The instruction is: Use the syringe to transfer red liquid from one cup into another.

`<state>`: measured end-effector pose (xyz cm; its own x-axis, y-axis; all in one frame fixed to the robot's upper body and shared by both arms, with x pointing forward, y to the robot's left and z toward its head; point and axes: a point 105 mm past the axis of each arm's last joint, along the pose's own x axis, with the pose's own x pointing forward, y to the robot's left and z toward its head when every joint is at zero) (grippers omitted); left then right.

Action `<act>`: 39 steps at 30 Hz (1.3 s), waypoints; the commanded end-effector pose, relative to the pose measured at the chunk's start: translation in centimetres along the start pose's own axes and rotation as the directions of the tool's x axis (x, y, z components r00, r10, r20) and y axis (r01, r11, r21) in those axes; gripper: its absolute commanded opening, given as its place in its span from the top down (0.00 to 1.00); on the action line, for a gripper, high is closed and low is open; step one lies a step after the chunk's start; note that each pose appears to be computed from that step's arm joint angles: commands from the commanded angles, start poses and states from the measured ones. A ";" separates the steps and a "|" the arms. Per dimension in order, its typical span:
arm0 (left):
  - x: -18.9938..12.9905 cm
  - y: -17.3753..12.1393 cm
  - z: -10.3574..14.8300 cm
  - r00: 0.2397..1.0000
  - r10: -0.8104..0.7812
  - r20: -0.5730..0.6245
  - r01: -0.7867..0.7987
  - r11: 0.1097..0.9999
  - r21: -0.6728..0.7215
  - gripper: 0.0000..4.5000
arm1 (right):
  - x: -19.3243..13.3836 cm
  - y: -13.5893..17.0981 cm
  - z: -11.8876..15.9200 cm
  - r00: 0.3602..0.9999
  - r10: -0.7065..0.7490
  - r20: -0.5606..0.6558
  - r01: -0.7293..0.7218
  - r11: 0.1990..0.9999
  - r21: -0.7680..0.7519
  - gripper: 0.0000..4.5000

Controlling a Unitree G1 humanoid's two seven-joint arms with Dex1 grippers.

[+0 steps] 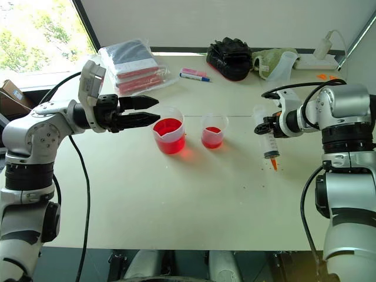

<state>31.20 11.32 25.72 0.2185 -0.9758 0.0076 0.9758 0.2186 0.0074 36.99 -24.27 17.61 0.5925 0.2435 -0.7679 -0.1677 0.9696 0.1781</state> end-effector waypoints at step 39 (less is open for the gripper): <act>-4.7 -3.5 -1.3 0.986 0.026 -0.163 -0.036 0.998 -0.056 0.26 | -11.1 7.4 -4.6 0.773 0.630 0.077 -0.341 0.514 -0.787 0.01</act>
<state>27.17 15.09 23.68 0.2536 -0.9552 -0.1524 0.9595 0.2684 -0.0856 26.07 -20.34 23.70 0.4206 0.7891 -0.4476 -0.9000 0.4250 -0.0964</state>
